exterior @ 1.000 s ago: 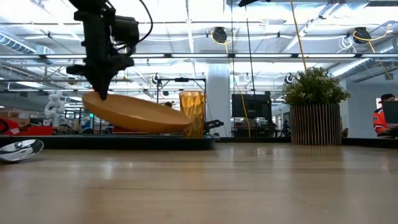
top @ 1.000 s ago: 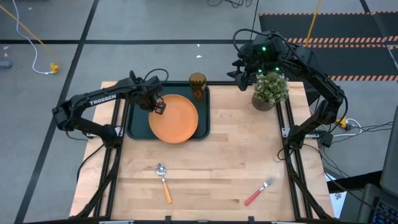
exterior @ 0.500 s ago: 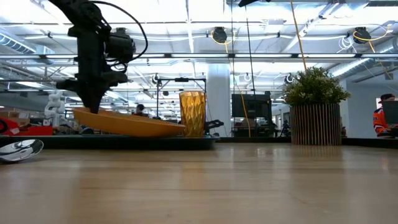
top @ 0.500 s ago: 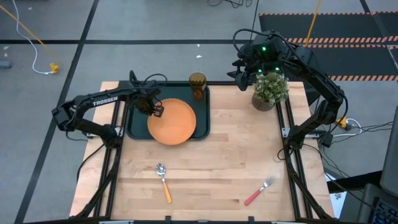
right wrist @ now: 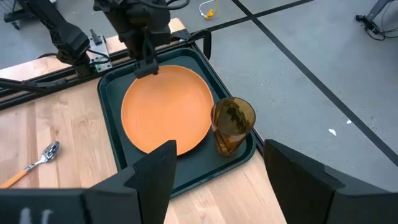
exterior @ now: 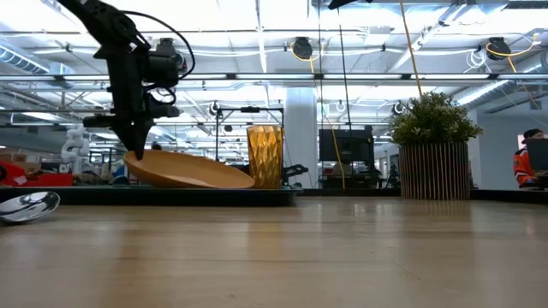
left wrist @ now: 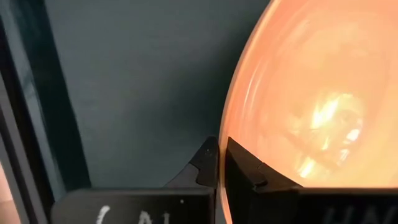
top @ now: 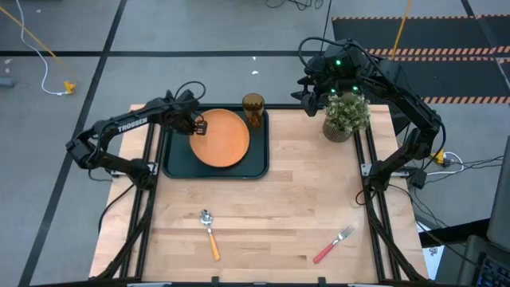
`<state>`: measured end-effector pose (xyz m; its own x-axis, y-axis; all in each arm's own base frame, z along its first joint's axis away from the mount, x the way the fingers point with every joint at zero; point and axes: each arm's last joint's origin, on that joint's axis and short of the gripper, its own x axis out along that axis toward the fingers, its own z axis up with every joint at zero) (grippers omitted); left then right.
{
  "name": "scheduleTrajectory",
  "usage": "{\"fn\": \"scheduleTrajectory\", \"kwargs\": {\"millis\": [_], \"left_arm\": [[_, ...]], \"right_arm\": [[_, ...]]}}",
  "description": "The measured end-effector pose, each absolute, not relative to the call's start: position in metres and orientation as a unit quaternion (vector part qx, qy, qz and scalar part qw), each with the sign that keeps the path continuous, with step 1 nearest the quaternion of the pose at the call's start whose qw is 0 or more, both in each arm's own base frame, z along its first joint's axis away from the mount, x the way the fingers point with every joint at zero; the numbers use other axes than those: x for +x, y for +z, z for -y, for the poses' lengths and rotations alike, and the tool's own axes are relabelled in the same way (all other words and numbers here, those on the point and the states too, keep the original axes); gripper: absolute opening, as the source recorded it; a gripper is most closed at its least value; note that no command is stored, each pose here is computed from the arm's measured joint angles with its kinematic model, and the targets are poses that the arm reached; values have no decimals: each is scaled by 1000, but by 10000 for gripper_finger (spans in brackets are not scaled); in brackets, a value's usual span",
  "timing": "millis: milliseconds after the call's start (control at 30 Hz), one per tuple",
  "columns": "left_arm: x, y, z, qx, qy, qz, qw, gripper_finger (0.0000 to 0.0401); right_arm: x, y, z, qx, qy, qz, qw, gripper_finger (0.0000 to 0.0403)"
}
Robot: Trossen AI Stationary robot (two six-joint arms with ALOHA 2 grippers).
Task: Pick and place plate/cup/fork/spoon on tray
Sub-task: Put the orange plate on the black serving tray to the bottom left of the yellow cup
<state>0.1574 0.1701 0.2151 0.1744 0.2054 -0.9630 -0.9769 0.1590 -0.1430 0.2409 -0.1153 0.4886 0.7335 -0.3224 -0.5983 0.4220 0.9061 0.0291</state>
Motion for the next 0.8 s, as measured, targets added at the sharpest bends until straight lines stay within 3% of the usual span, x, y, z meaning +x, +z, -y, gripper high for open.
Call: {"fn": "scheduleTrajectory", "kwargs": {"millis": [633,800], "left_arm": [[161,199,-180,-471,474,-429,608,10],[160,199,-181,-457,491,-429,605,28]], "right_arm": [[241,489,115,69,-197,-308,928,233],[241,489,115,65,-196,-308,929,233]]}}
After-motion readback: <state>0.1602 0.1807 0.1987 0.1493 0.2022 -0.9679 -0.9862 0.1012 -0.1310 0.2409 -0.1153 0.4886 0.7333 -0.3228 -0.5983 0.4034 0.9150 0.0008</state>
